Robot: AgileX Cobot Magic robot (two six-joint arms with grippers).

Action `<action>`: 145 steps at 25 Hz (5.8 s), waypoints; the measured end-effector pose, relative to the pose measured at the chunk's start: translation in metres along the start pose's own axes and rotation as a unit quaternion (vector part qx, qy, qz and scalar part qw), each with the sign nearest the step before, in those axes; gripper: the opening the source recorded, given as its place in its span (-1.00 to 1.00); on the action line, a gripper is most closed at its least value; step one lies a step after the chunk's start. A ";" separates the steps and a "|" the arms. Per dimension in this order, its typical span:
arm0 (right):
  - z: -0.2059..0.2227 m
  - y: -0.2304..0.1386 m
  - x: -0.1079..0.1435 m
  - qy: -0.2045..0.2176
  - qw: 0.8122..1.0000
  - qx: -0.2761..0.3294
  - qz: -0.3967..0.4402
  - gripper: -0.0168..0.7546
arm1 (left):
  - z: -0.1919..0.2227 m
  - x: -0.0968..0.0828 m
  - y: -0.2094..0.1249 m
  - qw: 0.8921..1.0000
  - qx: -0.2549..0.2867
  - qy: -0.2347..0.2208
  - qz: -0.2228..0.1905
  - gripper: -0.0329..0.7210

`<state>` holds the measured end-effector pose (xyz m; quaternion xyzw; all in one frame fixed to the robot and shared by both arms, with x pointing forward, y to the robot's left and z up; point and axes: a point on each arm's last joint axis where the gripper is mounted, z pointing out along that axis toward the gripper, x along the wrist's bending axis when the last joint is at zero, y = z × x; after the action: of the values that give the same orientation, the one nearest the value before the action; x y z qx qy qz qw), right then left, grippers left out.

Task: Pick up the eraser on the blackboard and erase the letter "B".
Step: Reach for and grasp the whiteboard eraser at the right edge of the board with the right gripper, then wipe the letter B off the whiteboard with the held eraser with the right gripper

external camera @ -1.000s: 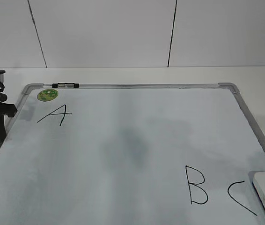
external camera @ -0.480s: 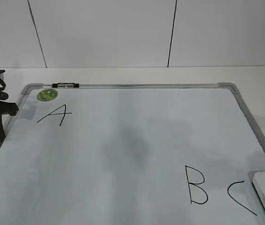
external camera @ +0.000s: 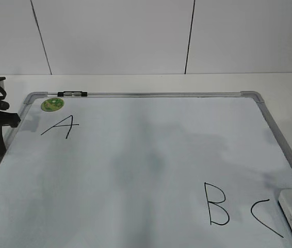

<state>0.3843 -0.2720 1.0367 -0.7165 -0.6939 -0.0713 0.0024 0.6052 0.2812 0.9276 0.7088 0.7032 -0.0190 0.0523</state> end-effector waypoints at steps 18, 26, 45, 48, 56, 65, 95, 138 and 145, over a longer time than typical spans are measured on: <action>0.061 0.050 0.000 -0.021 0.998 0.052 -0.015 0.77 | 0.000 0.000 0.000 1.000 0.002 -0.001 0.000 -0.86; 0.074 0.057 0.000 -0.024 0.998 0.065 -0.015 0.77 | 0.000 0.000 0.000 1.000 0.002 -0.001 0.000 -0.86; 0.089 0.061 -0.001 -0.027 0.995 0.095 -0.012 0.54 | 0.000 0.000 0.000 1.000 0.002 -0.001 0.000 -0.86; 0.089 0.061 -0.001 -0.027 0.995 0.095 -0.014 0.52 | 0.000 0.000 0.000 1.000 0.002 -0.001 0.000 -0.86; 0.089 0.062 -0.001 -0.027 0.995 0.094 -0.015 0.45 | 0.000 0.000 0.000 1.000 0.002 -0.001 0.000 -0.86; 0.089 0.061 -0.001 -0.027 0.995 0.095 -0.015 0.45 | 0.000 0.000 0.000 1.000 0.002 -0.001 0.000 -0.86; 0.067 0.072 0.004 -0.025 0.991 0.130 -0.017 0.45 | -0.001 0.000 0.000 1.000 0.002 -0.001 0.000 -0.86; 0.113 0.137 0.129 -0.031 0.985 0.140 -0.092 0.45 | 0.000 0.000 -0.001 1.000 0.007 0.000 0.000 -0.87; 0.115 0.122 0.156 -0.014 0.981 0.137 -0.133 0.45 | 0.000 0.000 -0.001 1.000 0.008 0.001 0.001 -0.87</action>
<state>0.5209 -0.1094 0.9506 -0.6112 -0.7864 0.0348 0.0819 0.6045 0.2814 0.9278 0.7102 0.7021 -0.0239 0.0458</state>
